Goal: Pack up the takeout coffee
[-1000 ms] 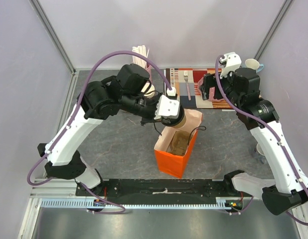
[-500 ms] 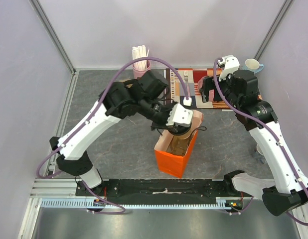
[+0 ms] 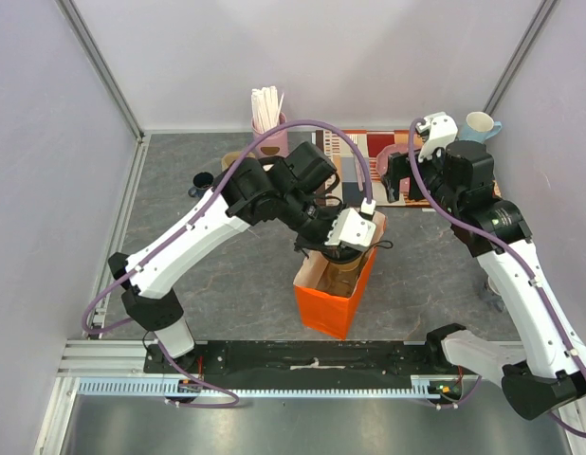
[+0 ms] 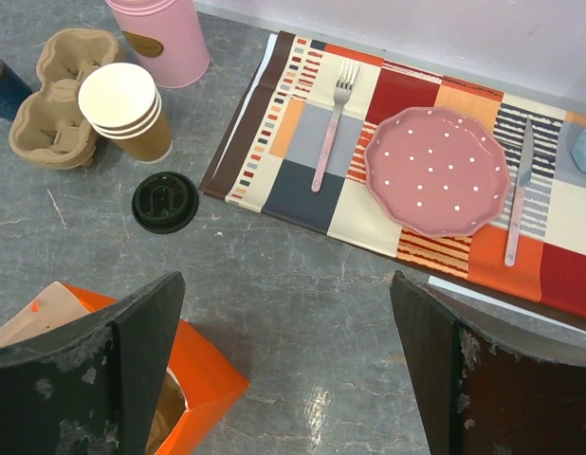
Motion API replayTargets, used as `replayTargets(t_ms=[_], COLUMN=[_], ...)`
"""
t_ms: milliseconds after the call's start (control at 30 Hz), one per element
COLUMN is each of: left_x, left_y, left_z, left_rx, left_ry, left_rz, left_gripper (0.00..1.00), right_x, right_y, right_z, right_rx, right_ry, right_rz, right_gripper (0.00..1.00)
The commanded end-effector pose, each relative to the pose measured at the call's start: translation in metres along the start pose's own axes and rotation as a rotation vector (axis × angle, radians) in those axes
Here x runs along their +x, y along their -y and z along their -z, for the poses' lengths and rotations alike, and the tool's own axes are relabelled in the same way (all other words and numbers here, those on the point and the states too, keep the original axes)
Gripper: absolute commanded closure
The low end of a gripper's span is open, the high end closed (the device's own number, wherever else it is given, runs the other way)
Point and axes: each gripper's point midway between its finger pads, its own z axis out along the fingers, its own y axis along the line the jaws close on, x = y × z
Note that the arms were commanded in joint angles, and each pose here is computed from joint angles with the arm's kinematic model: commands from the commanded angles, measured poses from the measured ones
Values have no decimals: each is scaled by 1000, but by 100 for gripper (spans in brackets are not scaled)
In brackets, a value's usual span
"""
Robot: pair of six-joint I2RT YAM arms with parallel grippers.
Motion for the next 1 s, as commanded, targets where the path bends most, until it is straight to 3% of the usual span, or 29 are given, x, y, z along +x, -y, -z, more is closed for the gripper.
replayTargets(t_ms=[0, 133, 300, 967], left_x=[24, 32, 50, 86], left_y=[26, 12, 32, 80], left_z=[11, 6, -4, -34], left_rx=[98, 71, 149, 354], left_ry=[-79, -97, -120, -121], left_rz=[50, 88, 101, -197], left_gripper=[98, 98, 98, 98], right_x=[-5, -2, 3, 10], right_y=[0, -1, -2, -2], right_z=[3, 4, 9, 27], right_rx=[-5, -11, -19, -21], right_ry=[25, 22, 24, 59], right_rz=[10, 10, 10, 1], right_gripper=[2, 2, 2, 2])
